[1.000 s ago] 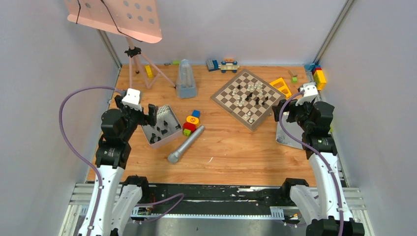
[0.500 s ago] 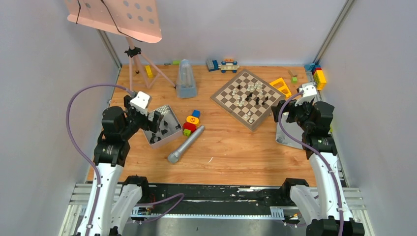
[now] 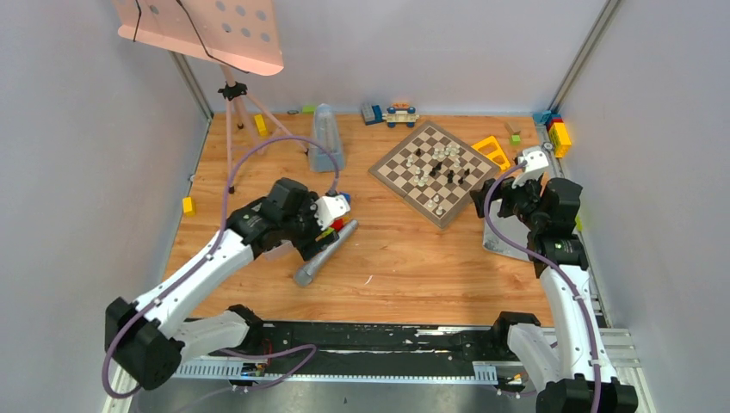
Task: Set up the chess pieces on the board
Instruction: Pick up the distractor from the center of the board, then place the distractor at the center of the board, then move the distractor to the center of the board.
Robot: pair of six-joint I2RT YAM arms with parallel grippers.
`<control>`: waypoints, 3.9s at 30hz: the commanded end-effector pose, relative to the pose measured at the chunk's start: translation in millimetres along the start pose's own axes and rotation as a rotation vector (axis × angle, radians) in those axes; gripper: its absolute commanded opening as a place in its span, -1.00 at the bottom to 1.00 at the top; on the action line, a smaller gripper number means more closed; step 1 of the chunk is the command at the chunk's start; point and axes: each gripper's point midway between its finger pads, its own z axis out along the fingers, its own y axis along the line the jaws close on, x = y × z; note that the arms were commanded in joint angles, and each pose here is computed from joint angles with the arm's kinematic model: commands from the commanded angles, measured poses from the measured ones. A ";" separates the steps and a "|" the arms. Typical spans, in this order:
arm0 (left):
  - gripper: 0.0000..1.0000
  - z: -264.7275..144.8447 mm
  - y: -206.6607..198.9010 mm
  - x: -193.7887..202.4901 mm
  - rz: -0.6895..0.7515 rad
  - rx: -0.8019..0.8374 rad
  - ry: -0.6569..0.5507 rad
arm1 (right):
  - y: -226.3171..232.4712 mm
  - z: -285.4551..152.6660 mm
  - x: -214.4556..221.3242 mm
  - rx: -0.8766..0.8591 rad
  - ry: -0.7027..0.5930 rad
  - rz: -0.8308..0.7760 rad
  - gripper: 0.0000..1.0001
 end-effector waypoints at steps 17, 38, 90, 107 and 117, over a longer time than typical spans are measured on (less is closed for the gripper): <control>0.39 84.0 -33.5 45.7 -0.004 0.148 0.359 | 8.0 4.3 4.9 -0.060 0.013 -0.013 1.00; -0.27 94.9 -47.9 97.1 0.021 0.201 0.504 | 9.8 3.7 6.9 -0.064 0.015 -0.025 1.00; -0.26 -51.5 159.1 269.8 -0.780 -0.409 0.468 | 130.6 56.6 29.2 -0.428 0.162 -0.225 1.00; 0.79 -83.0 169.8 234.6 -0.790 -0.484 0.402 | 299.9 180.7 137.7 -0.616 0.386 -0.431 1.00; 0.93 -107.0 172.5 211.0 -0.762 -0.534 0.360 | 307.4 235.2 159.0 -0.500 0.416 -0.409 0.93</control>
